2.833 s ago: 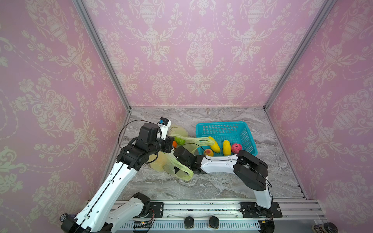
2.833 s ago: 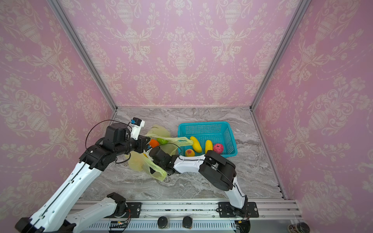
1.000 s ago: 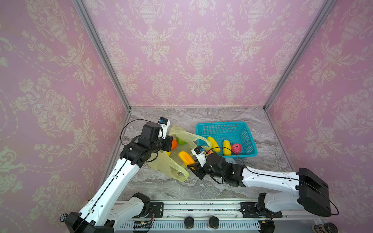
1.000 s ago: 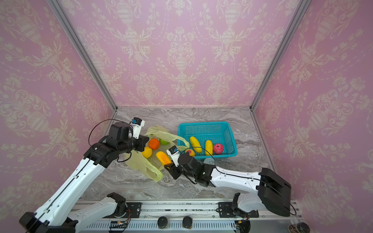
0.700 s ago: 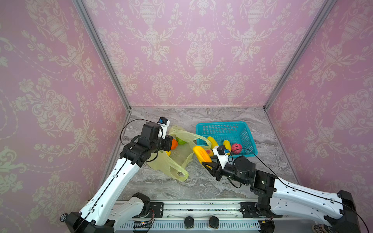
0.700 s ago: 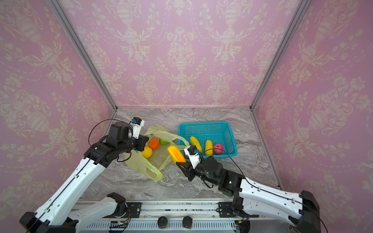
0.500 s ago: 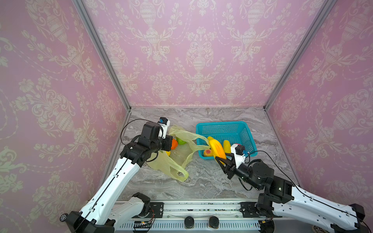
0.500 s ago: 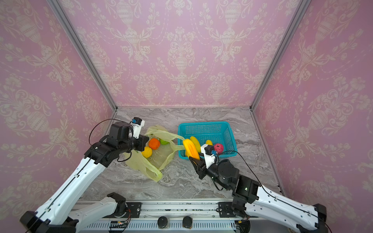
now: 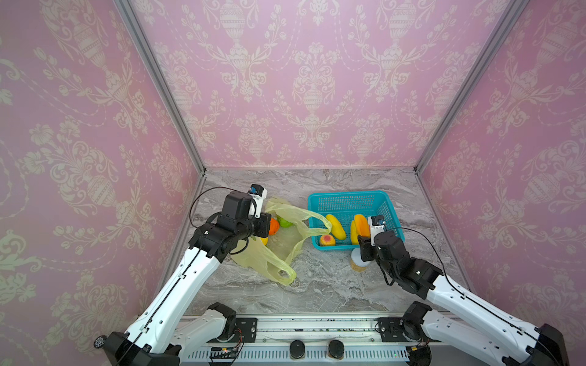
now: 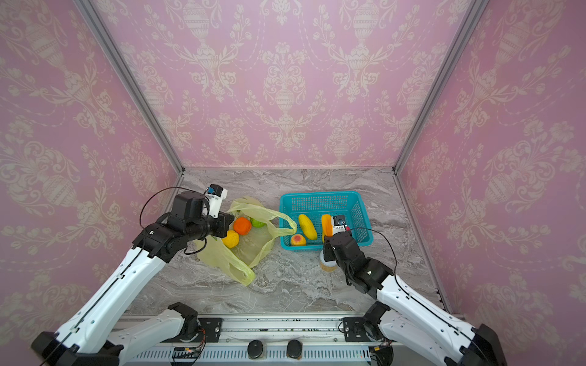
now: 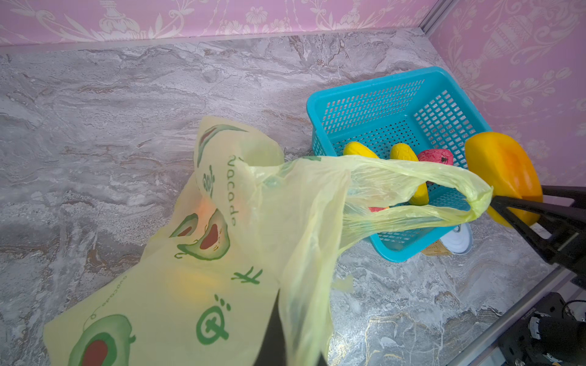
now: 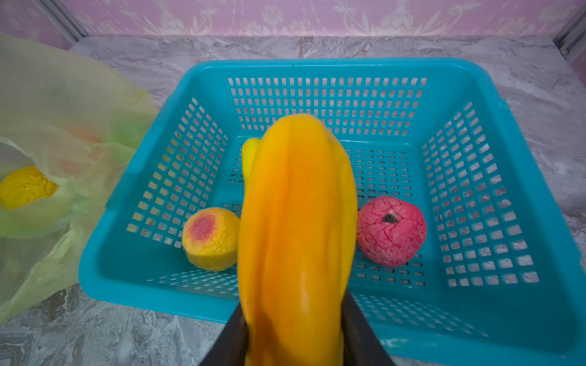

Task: Untie the knot of the plastic bag and take out the fruit
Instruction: 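Open the right gripper to drop the pepper into the teal basket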

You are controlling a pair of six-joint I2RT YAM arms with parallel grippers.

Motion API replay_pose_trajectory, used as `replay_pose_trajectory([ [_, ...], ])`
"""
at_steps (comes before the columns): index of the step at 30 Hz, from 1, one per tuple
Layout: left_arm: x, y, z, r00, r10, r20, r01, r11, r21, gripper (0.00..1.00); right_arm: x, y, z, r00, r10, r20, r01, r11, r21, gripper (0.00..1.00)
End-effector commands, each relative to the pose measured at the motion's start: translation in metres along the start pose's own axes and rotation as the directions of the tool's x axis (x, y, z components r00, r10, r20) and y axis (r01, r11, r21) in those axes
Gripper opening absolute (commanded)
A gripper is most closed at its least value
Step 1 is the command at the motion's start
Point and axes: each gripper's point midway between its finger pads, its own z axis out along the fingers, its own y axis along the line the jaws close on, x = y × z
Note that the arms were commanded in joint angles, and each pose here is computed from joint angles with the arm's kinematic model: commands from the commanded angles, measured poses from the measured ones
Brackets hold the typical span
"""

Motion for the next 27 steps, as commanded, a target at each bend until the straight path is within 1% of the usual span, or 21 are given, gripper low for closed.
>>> replay_pose_trajectory([
  [1,0.004,0.005,0.002,0.999,-0.024,-0.023,0.023,1.0,-0.016,0.0,-0.009,0.011,0.014,0.998,0.06,-0.028,-0.062,0.997,-0.056,0.06],
  [5,0.004,0.005,0.002,0.999,-0.022,-0.024,0.022,1.0,-0.016,0.0,-0.002,0.007,0.041,0.994,0.072,-0.08,-0.075,0.997,-0.029,0.07],
  [7,0.005,0.005,0.003,0.999,-0.025,-0.026,0.024,1.0,-0.016,0.0,0.001,0.007,0.055,0.99,0.078,-0.114,-0.082,0.996,-0.035,0.08],
  [9,0.005,0.005,0.003,0.999,-0.025,-0.029,0.024,1.0,-0.015,0.0,0.005,0.005,0.067,0.984,0.089,-0.155,-0.094,0.995,-0.029,0.05],
  [11,0.005,0.005,0.004,0.999,-0.025,-0.03,0.025,1.0,-0.015,0.0,0.009,0.004,0.078,0.978,0.095,-0.184,-0.1,0.995,-0.019,0.05],
  [18,0.005,0.006,0.004,0.999,-0.028,-0.031,0.028,0.999,-0.015,0.0,0.019,0.011,0.1,0.964,0.091,-0.25,-0.102,0.994,-0.03,0.15],
  [19,0.005,0.005,0.004,0.999,-0.029,-0.032,0.029,0.999,-0.013,0.0,0.018,0.011,0.101,0.964,0.094,-0.25,-0.104,0.994,-0.029,0.2],
  [21,0.005,0.006,0.004,0.999,-0.029,-0.032,0.028,1.0,-0.012,0.0,0.016,0.011,0.101,0.965,0.097,-0.244,-0.108,0.994,-0.031,0.38],
  [22,0.005,0.005,0.004,0.999,-0.03,-0.032,0.029,1.0,-0.011,0.0,0.015,0.011,0.1,0.966,0.098,-0.239,-0.108,0.994,-0.03,0.45],
  [27,0.005,0.005,0.004,0.999,-0.031,-0.03,0.03,1.0,-0.008,0.0,0.007,0.008,0.095,0.971,0.108,-0.211,-0.115,0.993,-0.022,0.64],
])
